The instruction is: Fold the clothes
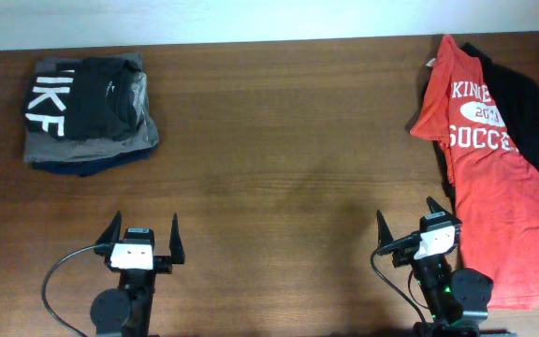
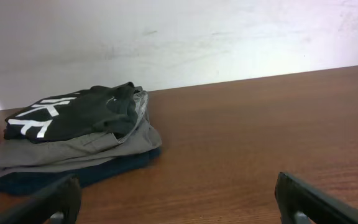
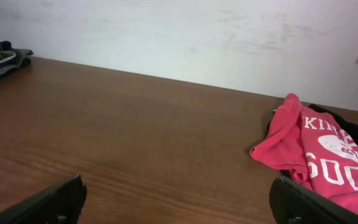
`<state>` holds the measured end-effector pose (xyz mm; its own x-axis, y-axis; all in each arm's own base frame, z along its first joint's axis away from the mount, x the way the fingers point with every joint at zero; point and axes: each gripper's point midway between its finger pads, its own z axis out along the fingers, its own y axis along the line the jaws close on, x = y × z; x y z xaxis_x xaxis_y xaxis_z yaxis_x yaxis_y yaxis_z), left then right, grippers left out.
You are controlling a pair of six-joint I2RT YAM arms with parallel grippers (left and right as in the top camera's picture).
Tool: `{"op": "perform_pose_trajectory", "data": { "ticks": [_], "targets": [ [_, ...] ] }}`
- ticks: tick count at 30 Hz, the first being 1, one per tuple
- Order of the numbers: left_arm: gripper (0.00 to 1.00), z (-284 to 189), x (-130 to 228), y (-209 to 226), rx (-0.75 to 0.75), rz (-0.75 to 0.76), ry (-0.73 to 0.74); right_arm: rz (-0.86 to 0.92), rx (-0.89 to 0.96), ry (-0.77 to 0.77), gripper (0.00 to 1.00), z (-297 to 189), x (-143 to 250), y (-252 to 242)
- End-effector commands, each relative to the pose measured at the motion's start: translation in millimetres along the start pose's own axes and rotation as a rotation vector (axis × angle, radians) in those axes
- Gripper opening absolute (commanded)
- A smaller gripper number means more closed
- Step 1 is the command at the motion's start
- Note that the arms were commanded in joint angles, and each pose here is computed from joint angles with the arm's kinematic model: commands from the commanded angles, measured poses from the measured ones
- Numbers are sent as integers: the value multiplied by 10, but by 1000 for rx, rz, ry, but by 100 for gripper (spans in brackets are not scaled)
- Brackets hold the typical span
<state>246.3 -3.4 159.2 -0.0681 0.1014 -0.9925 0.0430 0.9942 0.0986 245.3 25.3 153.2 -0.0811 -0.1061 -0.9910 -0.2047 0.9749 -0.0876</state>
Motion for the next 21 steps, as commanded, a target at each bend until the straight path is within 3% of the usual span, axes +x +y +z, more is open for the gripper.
{"op": "perform_pose_trajectory", "data": {
  "ticks": [1, 15, 21],
  "targets": [
    [99, -3, 15, 24, -12, 9, 2, -2, -2, 9, 99, 7, 40, 11],
    [99, -7, 35, 108, -61, 27, 12, -4, -1, 2, 99, 7, 23, 9],
    [99, -8, -42, 114, -64, 20, -19, 39, -38, -85, 99, -5, -201, 63]
  ]
}}
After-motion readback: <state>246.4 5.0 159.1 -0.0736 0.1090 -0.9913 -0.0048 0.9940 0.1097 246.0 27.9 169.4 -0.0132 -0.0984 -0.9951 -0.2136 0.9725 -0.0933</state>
